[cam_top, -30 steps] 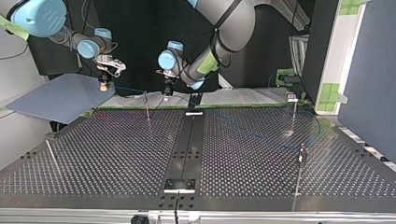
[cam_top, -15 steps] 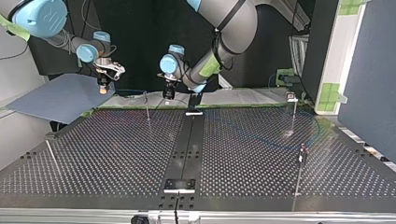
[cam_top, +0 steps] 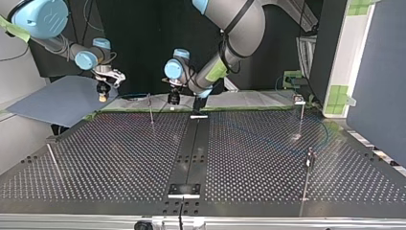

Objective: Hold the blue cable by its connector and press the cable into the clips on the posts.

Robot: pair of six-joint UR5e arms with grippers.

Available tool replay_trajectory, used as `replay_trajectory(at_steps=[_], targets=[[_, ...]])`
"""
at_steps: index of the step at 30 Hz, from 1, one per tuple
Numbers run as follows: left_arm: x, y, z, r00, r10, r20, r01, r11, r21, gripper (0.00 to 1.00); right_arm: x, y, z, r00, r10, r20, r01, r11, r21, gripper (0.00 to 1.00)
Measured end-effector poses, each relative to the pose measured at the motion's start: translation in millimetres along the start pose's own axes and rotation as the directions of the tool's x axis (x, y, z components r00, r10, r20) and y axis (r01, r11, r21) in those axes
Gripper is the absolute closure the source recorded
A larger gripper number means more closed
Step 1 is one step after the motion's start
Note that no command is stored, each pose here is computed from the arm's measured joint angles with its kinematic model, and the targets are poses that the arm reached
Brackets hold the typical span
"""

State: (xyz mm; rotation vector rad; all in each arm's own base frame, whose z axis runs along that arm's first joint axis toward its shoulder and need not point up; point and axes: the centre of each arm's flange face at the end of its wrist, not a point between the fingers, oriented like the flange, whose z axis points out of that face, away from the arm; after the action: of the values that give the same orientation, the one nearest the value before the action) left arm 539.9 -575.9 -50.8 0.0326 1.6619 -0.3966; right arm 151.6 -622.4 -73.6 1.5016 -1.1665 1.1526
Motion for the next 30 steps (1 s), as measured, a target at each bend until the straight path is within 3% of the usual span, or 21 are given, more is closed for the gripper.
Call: replay_trajectory(at_steps=[9,13,20,30], targets=[[12,7.7,8,0.9997,0.008,-0.022,-0.008,0.9999,-0.012,1.00,10,0.5,11.7,0.9995,-0.001,-0.033,0.002,0.9995,0.031,1.00],[3,12.3,21,0.9999,0.003,-0.014,-0.003,0.9996,-0.027,1.00,16,0.2,18.1,0.9987,0.003,-0.050,-0.001,0.9988,0.049,1.00],[-18,21.3,43,0.9999,-0.009,0.014,0.010,0.9991,-0.040,1.00,22,5.4,25.4,0.9976,0.010,-0.068,-0.007,0.9989,0.047,1.00],[-18,31.0,46,1.0000,0.000,-0.003,0.000,0.9991,-0.043,1.00,28,10.0,34.0,0.9962,0.005,-0.087,-0.001,0.9991,0.043,1.00]])
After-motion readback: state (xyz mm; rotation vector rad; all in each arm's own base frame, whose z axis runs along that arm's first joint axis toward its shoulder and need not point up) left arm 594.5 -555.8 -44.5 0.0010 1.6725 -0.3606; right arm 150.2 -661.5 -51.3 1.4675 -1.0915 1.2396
